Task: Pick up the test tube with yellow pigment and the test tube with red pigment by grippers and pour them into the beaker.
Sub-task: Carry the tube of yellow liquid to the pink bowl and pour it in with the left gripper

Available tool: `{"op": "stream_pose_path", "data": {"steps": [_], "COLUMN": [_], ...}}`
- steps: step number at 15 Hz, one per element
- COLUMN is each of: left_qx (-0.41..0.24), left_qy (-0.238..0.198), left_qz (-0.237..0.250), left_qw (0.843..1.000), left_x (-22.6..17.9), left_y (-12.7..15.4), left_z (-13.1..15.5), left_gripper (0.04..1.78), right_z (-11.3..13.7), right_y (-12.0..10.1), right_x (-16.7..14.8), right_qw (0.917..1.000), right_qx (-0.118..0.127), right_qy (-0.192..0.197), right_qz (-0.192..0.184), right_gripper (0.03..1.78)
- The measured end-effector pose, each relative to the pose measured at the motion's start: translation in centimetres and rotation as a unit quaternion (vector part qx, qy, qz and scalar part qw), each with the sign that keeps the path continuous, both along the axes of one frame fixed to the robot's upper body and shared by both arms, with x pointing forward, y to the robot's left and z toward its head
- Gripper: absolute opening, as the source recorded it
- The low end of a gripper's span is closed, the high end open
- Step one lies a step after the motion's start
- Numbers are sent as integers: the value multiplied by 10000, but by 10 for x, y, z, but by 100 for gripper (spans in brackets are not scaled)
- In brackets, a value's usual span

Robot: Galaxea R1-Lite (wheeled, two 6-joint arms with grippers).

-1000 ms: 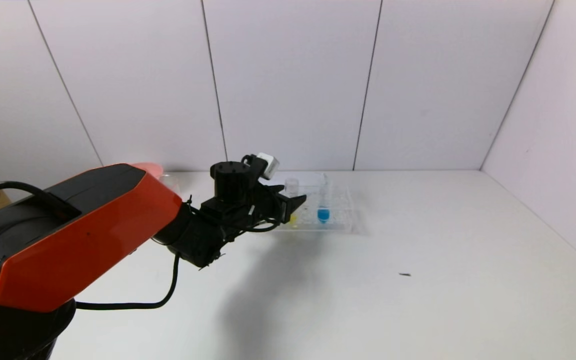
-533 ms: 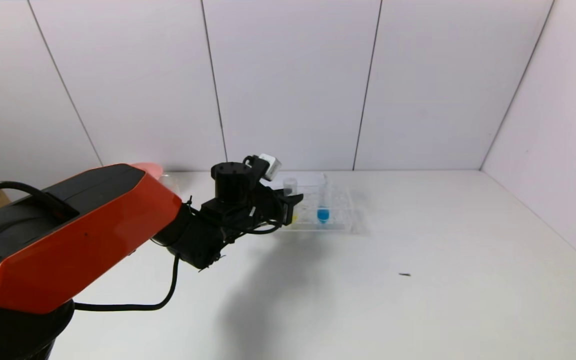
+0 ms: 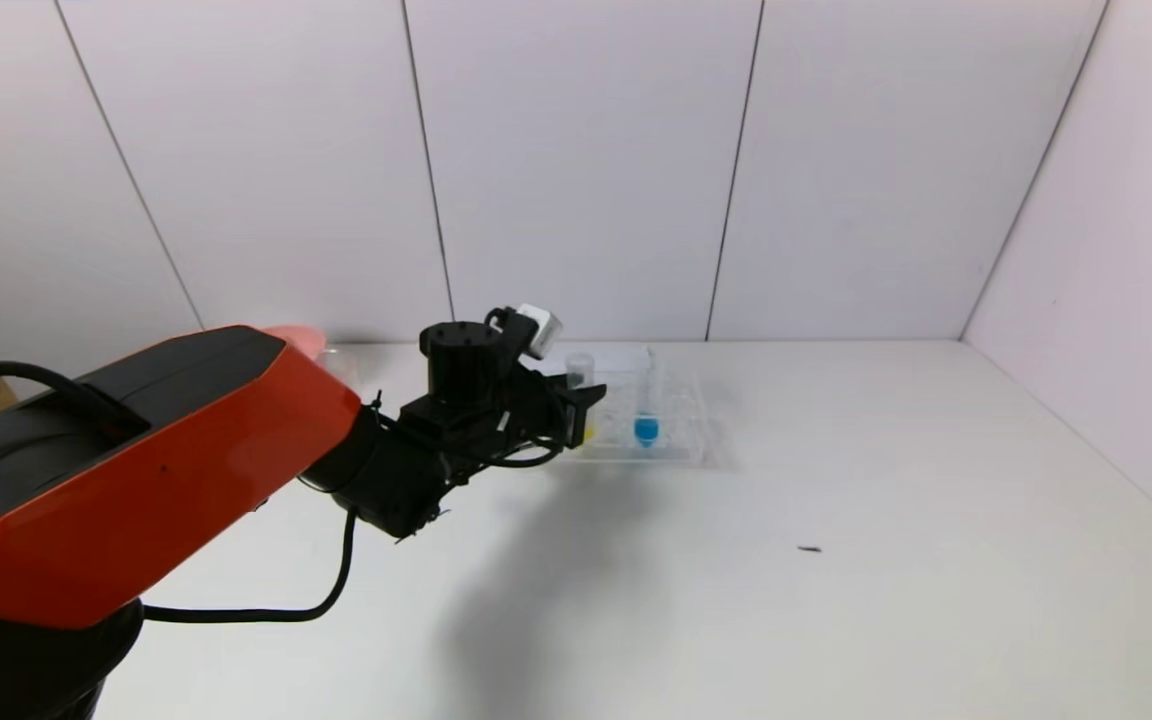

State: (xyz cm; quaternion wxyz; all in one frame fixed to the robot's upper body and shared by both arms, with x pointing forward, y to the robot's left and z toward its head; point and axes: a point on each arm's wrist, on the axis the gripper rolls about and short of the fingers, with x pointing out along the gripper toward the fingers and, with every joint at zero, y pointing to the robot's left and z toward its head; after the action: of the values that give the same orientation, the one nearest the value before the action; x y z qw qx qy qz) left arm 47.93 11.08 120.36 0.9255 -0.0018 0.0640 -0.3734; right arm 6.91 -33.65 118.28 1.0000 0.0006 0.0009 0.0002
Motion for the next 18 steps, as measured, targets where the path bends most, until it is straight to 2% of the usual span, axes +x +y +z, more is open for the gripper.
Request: {"op": "stream_pose_path", "data": {"steps": [5, 9, 18], "left_qx": [-38, 38, -97], "left_qy": [-90, -339, -593], "left_qz": [-8, -63, -130], "left_qw": [10000, 9994, 9981], "left_x": [-3, -8, -20], "left_y": [0, -1, -1], "left_z": [9, 21, 54], "left_gripper": [46, 46, 46], "right_z": [0, 0, 0], "right_y": [0, 0, 0], "right_x": [0, 0, 0], "right_qw": [10000, 10000, 10000], "right_qx": [0, 2, -2], "right_qy": [0, 0, 0], "right_qz": [2, 0, 0], "right_gripper": [170, 170, 170]}}
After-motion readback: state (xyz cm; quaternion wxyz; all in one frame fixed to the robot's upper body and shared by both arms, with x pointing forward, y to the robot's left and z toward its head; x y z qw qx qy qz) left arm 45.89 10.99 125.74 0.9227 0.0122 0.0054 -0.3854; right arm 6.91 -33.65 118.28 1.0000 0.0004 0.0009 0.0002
